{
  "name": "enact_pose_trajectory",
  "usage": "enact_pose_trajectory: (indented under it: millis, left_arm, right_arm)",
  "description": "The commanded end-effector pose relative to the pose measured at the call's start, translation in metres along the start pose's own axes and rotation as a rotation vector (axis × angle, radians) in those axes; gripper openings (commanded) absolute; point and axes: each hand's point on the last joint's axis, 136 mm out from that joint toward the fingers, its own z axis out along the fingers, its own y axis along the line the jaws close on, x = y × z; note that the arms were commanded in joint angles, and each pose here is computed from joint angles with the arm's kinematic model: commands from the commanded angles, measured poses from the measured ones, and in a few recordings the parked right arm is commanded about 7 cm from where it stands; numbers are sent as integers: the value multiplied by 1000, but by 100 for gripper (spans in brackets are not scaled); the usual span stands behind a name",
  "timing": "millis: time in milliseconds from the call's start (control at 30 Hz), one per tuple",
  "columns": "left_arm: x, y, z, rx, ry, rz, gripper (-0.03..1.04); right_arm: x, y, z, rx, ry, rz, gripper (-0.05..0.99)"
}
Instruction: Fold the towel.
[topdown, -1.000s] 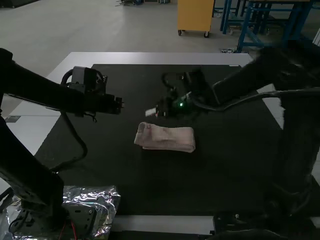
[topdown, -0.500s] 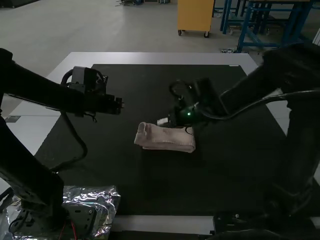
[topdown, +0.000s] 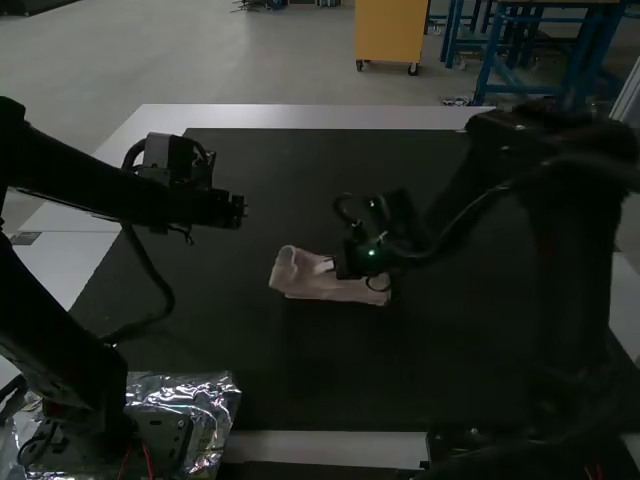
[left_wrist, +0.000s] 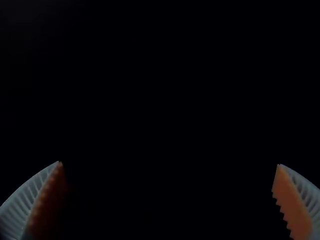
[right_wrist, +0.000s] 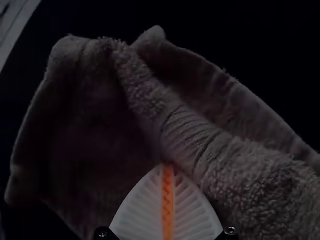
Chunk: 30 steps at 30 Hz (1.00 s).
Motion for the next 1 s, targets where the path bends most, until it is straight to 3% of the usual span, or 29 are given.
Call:
enact_pose_trajectory:
  millis: [0, 233, 400, 467, 633, 667, 800, 967]
  left_arm:
    - [-4, 6, 3, -18, -1, 9, 96]
    - [-18, 7, 1, -20, -18, 8, 96]
    - [-42, 9, -5, -28, -57, 9, 96]
    - [-57, 13, -9, -53, -84, 8, 96]
    - [-99, 13, -27, -63, -154, 29, 96]
    - [-108, 13, -32, -64, -172, 37, 96]
    - [-146, 17, -61, -84, -264, 85, 96]
    - [-176, 19, -104, -99, -364, 102, 96]
  right_arm:
    - [2, -8, 5, -3, -5, -4, -2]
    - [-6, -9, 10, -16, -33, -4, -2]
    - [-80, 35, -32, -64, -204, -56, 1]
    - [-116, 50, -61, -62, -285, -80, 19]
    - [-191, 70, -151, 17, -494, -133, 84]
    - [-200, 71, -170, 36, -526, -141, 92]
    - [-229, 69, -248, 162, -696, -190, 92]
    - [-241, 93, -346, 290, -903, -274, 92]
